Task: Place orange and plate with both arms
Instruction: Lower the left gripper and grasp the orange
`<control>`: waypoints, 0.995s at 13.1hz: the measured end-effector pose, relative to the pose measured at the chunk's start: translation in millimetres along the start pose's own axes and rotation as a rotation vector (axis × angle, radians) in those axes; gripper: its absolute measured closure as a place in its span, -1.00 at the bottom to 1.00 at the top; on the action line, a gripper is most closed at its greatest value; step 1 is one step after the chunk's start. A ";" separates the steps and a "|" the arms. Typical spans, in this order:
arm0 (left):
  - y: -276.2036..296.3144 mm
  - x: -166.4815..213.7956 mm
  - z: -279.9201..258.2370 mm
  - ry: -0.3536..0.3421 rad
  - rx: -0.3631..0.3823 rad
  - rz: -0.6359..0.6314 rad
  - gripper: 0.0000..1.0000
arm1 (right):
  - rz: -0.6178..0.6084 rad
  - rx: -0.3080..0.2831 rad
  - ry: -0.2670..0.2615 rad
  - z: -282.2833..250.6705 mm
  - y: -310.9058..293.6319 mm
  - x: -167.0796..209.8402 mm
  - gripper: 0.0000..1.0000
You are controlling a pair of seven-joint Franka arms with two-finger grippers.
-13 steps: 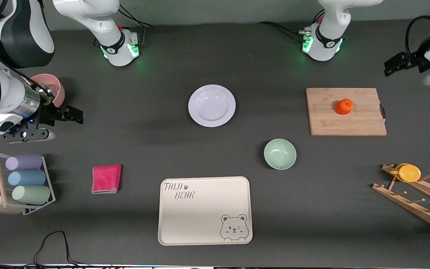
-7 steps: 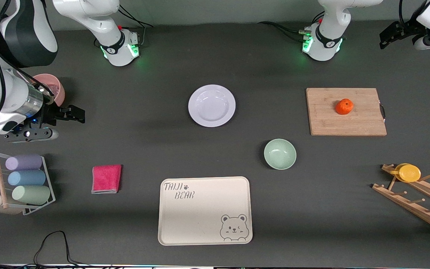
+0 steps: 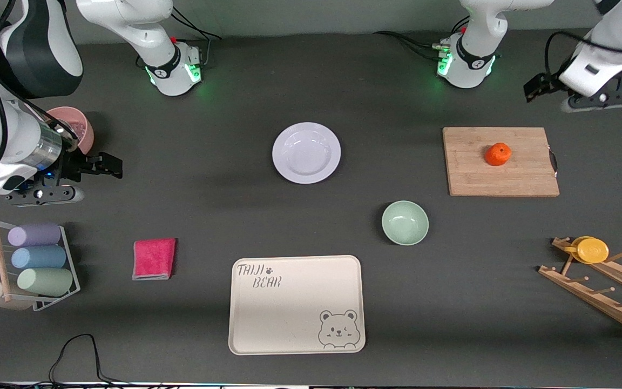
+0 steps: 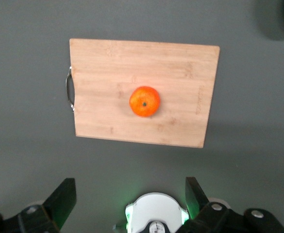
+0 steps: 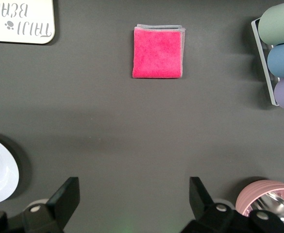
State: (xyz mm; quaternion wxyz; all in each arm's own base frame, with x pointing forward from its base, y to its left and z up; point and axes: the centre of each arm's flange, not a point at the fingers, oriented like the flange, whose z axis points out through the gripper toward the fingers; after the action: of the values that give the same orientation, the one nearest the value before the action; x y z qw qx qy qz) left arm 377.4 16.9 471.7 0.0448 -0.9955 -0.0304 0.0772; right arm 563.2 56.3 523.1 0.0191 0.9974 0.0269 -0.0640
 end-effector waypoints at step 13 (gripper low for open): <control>-2.1 41.0 216.3 0.068 -0.041 -0.026 -1.00 | 0.002 0.002 0.010 4.5 0.4 4.7 -1.00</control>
State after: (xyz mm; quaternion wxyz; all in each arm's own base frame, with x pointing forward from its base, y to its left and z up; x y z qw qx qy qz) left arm 383.9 40.0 252.9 0.0266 -0.9978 -0.0434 0.0422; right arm 567.3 56.0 518.0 0.0182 0.9978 0.0262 -0.0589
